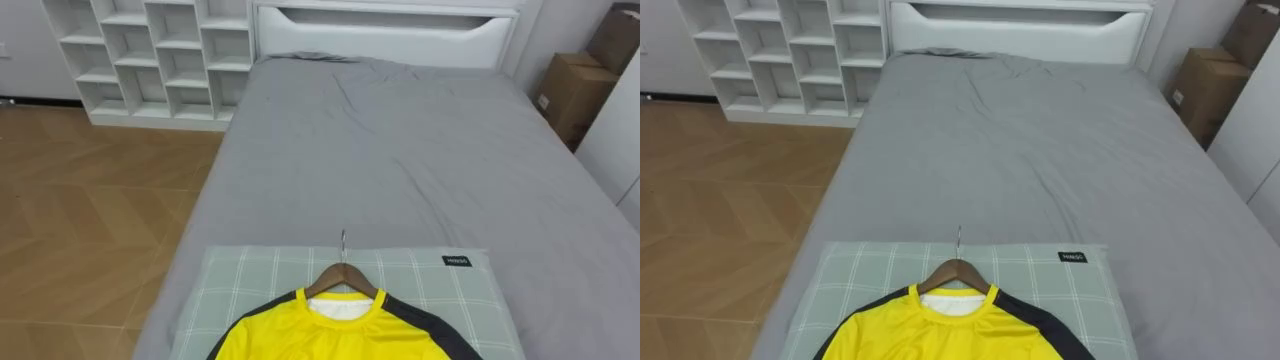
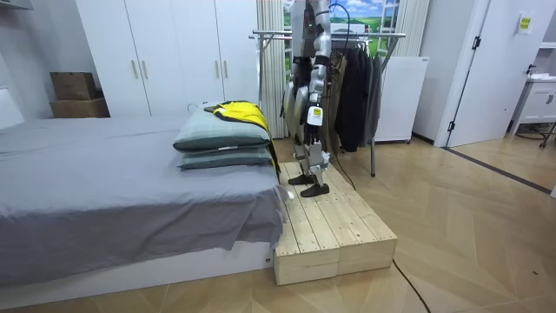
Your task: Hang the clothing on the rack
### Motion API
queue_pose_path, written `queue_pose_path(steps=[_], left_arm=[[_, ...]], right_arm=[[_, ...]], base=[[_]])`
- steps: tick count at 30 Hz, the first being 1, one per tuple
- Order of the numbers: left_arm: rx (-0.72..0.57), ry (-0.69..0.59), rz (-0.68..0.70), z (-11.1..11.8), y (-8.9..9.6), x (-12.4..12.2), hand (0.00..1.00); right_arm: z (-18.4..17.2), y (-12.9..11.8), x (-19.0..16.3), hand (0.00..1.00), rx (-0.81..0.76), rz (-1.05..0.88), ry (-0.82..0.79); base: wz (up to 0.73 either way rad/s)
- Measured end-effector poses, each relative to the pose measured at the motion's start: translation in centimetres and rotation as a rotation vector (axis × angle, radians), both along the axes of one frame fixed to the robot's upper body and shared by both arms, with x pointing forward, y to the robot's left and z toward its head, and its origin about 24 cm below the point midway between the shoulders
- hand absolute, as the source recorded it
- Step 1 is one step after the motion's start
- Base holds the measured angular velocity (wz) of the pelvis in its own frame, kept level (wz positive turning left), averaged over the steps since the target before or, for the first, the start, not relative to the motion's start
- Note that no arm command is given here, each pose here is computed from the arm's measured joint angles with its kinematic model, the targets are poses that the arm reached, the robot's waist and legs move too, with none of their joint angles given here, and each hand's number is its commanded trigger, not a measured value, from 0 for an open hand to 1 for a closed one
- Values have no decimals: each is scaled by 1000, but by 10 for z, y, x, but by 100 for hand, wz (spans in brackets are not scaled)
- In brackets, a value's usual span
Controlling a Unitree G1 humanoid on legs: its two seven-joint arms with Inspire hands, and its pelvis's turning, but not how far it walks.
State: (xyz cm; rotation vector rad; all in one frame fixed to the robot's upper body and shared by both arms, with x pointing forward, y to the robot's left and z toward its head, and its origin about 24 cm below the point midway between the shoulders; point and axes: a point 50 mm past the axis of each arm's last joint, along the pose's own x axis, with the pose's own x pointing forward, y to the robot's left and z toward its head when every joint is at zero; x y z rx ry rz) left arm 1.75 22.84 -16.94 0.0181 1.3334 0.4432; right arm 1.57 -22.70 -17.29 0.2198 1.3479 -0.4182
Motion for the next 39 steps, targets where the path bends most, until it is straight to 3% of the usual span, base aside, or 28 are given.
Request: queue_pose_path(steps=[39], left_arm=[[0,51,74,-1,-1,-17,0]], right_arm=[[0,-2,-1,0,-50,30,35]], base=[[0]])
